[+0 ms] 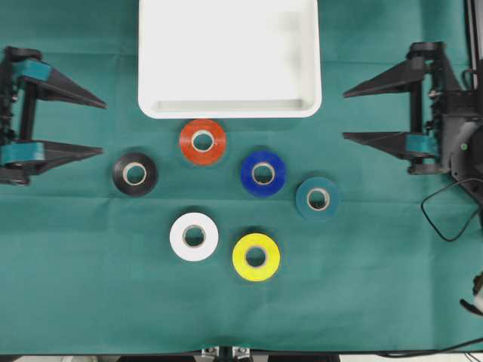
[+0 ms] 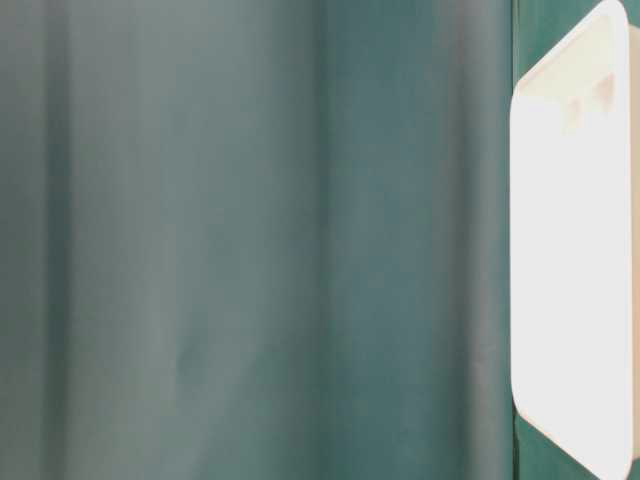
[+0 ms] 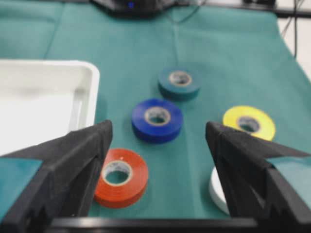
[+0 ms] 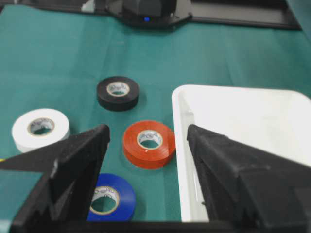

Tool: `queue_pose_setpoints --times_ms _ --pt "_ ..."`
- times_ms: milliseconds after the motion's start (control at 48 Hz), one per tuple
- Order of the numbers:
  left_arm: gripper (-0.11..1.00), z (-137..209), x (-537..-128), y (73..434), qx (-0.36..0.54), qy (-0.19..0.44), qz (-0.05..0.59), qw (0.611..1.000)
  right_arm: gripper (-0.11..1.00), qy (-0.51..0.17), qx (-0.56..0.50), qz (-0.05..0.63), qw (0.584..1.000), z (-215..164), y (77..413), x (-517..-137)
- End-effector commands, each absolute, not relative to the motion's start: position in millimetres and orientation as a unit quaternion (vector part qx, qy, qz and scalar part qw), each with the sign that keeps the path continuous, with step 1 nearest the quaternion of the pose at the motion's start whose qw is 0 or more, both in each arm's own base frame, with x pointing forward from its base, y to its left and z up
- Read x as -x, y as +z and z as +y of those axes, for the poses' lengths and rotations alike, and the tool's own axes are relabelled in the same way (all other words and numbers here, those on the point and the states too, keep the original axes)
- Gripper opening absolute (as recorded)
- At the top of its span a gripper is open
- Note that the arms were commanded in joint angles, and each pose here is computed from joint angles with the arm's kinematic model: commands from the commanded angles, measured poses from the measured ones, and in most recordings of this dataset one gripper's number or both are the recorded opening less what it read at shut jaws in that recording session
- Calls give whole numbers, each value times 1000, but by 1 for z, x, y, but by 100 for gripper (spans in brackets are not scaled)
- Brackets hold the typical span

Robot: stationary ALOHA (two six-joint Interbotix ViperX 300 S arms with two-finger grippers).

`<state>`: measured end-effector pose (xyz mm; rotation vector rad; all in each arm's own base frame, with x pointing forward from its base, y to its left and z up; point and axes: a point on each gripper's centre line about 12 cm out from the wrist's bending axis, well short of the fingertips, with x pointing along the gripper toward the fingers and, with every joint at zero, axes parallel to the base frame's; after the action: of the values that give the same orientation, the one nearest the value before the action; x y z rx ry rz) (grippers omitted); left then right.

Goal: Put the tape alternately from left to right into the white case.
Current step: 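Move the left gripper over the black tape, the right over the teal tape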

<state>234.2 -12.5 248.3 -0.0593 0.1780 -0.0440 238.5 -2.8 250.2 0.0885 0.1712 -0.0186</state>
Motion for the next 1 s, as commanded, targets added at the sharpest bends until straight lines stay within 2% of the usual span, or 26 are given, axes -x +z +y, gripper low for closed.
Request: queue_pose_setpoints --times_ms 0,583,978 --pt "89 -14 -244 256 30 -23 85 996 76 -9 -44 87 995 -3 258 -249" --pt "89 -11 -280 227 57 -6 190 980 76 -9 -44 157 987 -2 238 -280" --pt "88 -11 -302 211 52 -3 230 972 76 -12 -43 214 976 -2 221 -303"
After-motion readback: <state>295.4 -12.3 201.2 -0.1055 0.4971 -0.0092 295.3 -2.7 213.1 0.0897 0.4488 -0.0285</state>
